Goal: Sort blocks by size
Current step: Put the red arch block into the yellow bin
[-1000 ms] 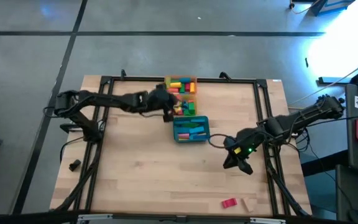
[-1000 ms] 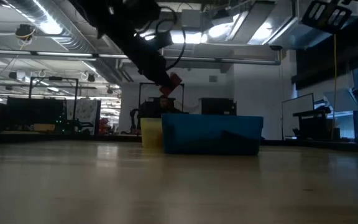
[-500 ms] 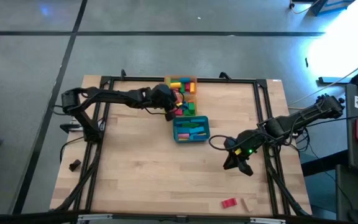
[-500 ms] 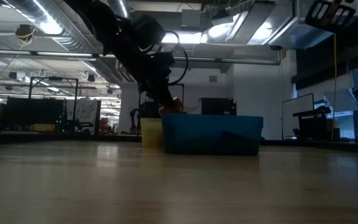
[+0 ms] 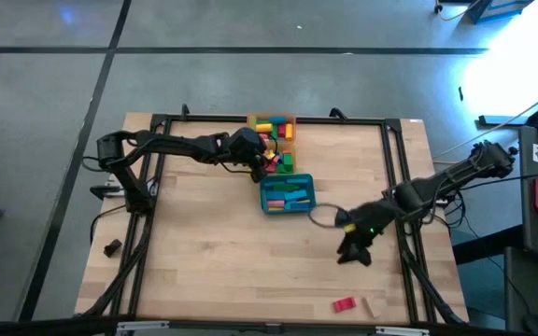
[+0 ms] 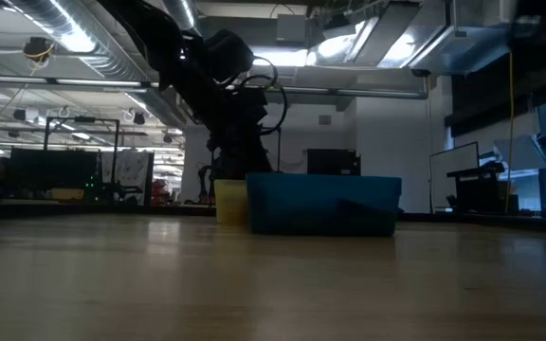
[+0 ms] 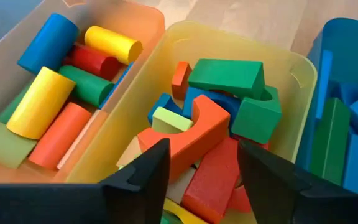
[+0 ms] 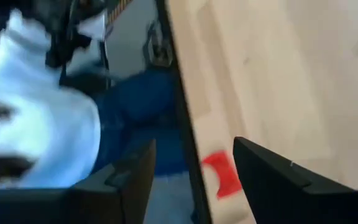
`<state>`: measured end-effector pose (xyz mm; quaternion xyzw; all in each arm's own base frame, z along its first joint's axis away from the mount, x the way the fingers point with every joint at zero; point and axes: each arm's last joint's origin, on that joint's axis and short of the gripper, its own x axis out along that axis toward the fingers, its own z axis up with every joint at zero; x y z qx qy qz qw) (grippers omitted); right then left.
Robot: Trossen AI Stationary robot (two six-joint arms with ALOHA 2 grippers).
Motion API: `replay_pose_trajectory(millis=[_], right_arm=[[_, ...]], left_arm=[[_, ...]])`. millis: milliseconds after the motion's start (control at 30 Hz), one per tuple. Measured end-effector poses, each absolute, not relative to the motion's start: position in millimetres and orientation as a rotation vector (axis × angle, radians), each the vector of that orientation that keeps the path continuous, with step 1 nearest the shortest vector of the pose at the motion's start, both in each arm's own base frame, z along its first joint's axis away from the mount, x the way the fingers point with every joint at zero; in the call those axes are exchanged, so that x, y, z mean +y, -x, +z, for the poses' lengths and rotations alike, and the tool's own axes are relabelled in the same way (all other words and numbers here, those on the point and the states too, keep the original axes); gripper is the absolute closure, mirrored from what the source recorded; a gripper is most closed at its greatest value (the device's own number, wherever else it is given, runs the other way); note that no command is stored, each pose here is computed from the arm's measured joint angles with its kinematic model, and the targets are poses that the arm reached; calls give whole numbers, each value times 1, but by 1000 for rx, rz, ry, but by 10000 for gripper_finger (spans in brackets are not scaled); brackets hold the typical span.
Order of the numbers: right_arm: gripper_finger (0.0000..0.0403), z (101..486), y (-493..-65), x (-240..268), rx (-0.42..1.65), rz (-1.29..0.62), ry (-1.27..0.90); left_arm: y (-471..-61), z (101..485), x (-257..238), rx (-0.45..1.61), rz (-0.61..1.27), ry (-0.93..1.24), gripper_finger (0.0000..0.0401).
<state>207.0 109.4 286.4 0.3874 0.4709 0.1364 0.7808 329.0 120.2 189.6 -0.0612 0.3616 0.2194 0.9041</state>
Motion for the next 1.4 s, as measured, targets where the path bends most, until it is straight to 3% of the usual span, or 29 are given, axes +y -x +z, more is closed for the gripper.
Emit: replay_pose_trajectory(millis=[300,700,1033,1400], right_arm=[[180,269,-186,166,1108,368,-665],[182,205,-168,229,1216,346,-256],[182,168,-174,243,1287,316,-178],[182,166,-177,248,1261,374,-180]], left_arm=[[-329,190,120,749,452,122,221],[-329,189,120,742,466,159,221],[-329,189,120,745,466,159,221],[-329,189,120,745,466,159,221]])
